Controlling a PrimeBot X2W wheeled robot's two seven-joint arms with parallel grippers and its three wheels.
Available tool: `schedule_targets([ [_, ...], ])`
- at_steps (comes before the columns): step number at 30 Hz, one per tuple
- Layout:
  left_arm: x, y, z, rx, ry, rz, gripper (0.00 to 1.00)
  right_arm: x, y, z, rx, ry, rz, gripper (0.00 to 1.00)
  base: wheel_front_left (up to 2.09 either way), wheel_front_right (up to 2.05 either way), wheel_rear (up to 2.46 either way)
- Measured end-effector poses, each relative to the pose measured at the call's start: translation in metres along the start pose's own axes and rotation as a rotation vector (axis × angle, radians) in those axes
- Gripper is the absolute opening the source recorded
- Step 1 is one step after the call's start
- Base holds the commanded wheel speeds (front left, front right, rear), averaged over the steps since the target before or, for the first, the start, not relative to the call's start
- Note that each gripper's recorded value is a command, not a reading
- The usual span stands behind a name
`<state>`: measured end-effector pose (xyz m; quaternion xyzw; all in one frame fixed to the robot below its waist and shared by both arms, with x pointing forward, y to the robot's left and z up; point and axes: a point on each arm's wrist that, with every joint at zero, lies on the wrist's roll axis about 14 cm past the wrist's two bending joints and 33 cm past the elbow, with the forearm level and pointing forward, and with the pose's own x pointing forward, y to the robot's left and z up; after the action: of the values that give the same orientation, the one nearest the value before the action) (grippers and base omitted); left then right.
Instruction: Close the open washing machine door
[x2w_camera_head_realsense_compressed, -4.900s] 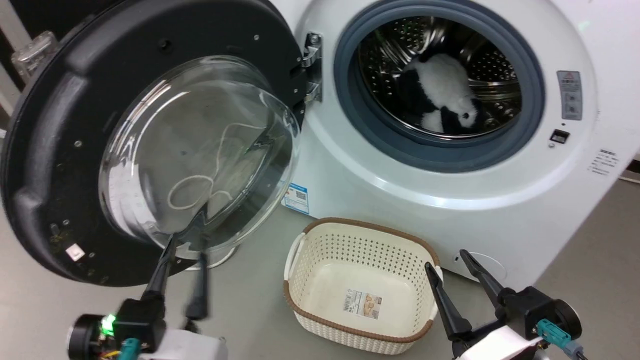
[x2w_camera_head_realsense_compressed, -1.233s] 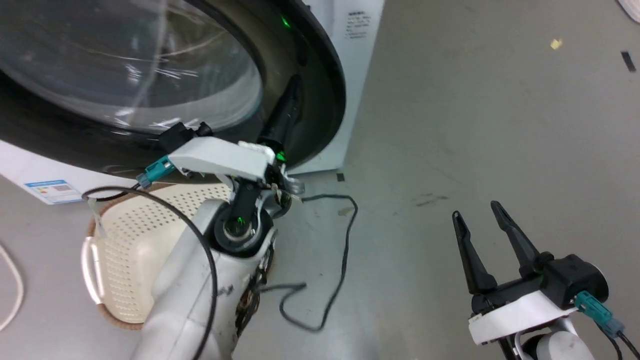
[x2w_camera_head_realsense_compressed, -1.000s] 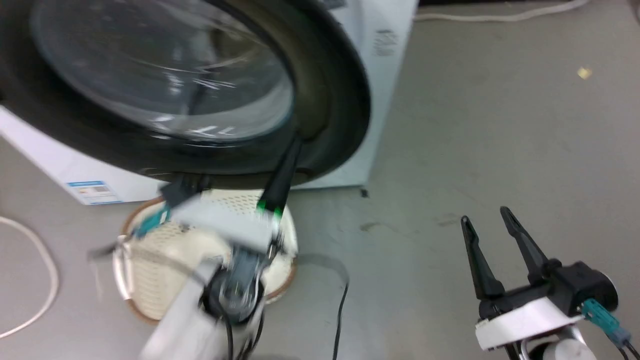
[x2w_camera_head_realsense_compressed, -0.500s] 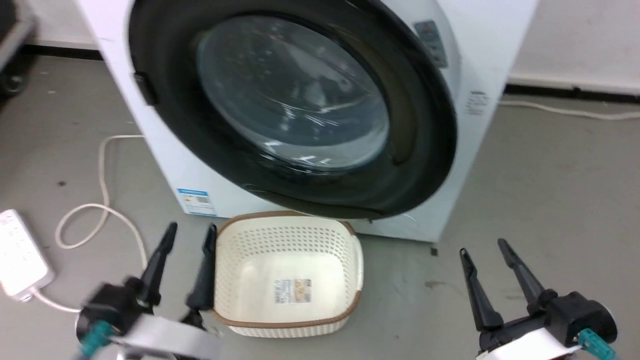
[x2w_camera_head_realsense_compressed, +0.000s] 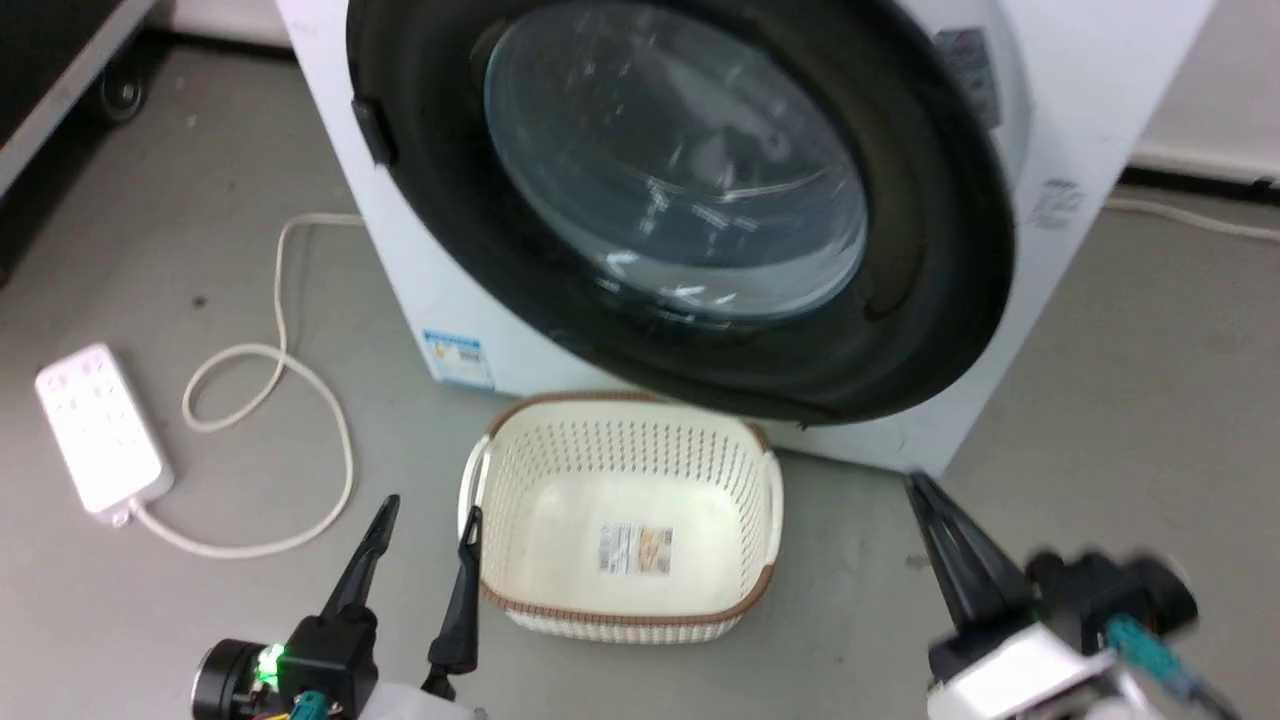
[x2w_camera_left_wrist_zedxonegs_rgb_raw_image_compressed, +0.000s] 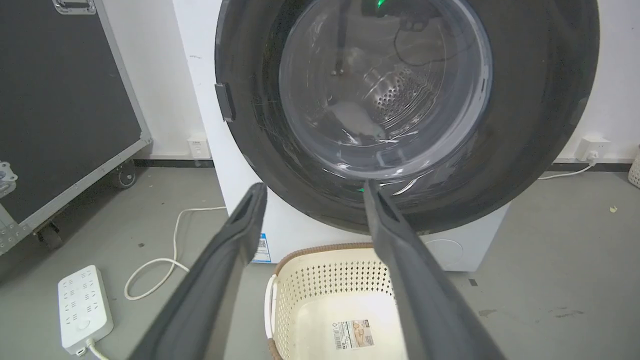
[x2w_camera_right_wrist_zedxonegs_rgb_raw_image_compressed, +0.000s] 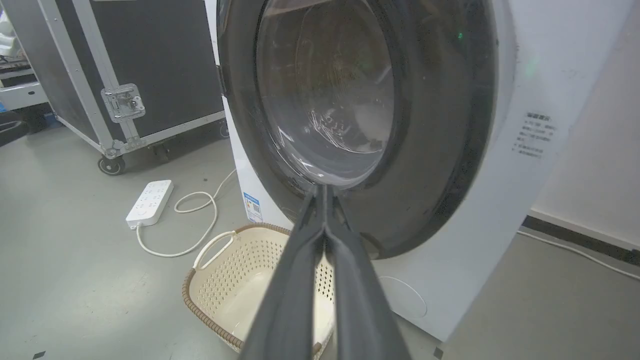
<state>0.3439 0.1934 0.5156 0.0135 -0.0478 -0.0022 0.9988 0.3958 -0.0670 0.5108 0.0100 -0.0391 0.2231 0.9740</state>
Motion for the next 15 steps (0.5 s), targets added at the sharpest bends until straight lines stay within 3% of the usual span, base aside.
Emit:
schedule_targets([
  [7, 0.013, 0.004, -0.022, -0.015, 0.065, 0.023, 1.0, 0.063, -0.008, 0.007, -0.062, 0.012, 0.127, 0.0, 0.0, 0.0, 0.0],
  [15, 0.028, 0.013, -0.043, -0.026, 0.12, 0.054, 1.0, 0.13, -0.05, -0.011, -0.051, 0.102, 0.121, 0.0, 0.0, 0.0, 0.0],
])
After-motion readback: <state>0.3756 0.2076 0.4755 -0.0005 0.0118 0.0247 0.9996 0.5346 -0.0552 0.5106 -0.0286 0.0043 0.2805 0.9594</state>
